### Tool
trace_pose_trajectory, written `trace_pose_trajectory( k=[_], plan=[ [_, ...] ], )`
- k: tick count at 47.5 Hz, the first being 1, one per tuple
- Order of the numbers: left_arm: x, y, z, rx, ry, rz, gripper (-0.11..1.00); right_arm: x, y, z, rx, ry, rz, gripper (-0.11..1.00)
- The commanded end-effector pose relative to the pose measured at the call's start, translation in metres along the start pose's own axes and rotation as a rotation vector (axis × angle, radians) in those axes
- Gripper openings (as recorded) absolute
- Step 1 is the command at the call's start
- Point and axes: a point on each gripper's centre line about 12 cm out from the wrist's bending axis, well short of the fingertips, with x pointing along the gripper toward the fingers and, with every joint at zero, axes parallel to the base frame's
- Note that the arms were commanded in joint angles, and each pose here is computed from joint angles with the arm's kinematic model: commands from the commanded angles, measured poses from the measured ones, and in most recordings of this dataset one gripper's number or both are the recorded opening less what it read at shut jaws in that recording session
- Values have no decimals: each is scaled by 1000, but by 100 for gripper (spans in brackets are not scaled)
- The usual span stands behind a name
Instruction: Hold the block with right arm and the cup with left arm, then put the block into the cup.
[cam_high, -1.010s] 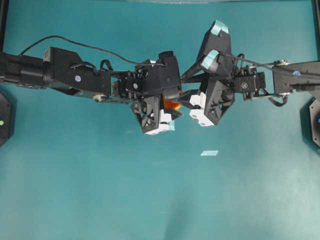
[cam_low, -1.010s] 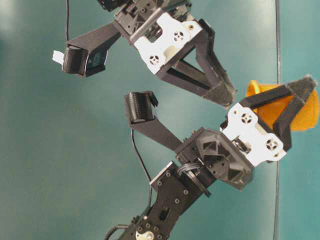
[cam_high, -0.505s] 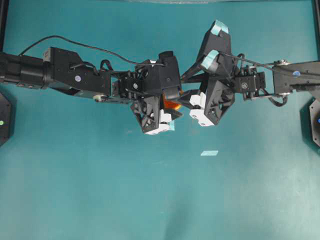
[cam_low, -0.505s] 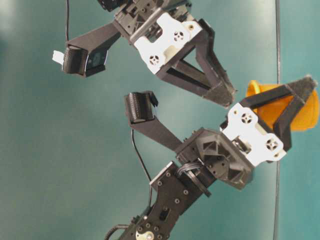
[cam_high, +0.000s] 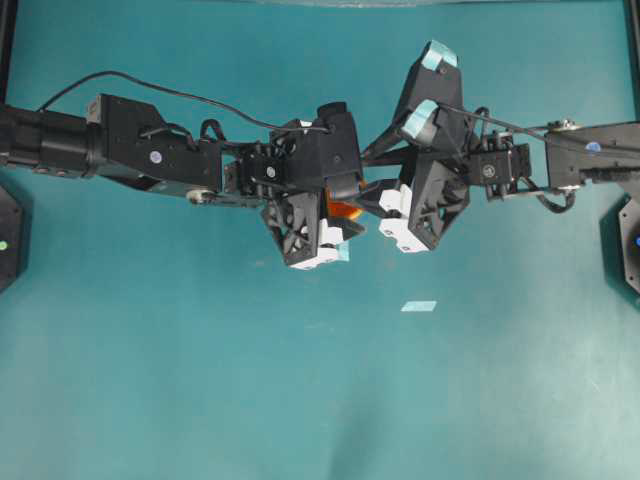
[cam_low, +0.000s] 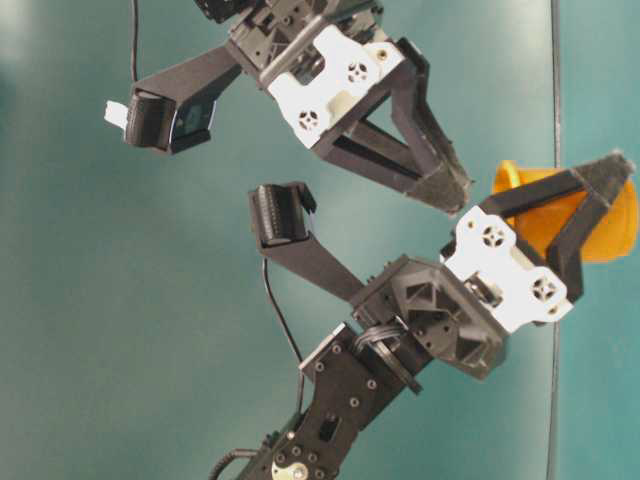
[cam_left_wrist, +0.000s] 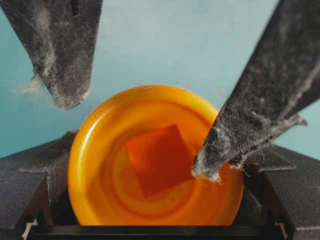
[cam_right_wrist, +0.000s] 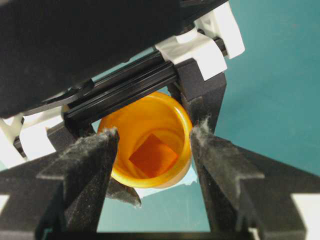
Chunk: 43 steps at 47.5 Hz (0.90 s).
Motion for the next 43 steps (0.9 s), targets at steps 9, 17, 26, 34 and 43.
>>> trace_pose_trajectory(
  k=[9, 17, 26, 34, 43],
  plan=[
    [-7, 0, 11, -1, -32, -1, 65, -4, 6, 14, -1, -44, 22, 62],
    [-7, -1, 12, 0, -35, -2, 65, -5, 8, 16, -2, -61, 37, 62],
    [-7, -1, 12, 0, -37, -2, 65, -5, 9, 16, 0, -65, 42, 62],
    [-7, -1, 12, 0, -37, -2, 65, -4, 8, 15, -3, -62, 41, 62],
    [-7, -3, 12, 4, -36, -7, 65, -4, 8, 15, -2, -62, 41, 62]
  ],
)
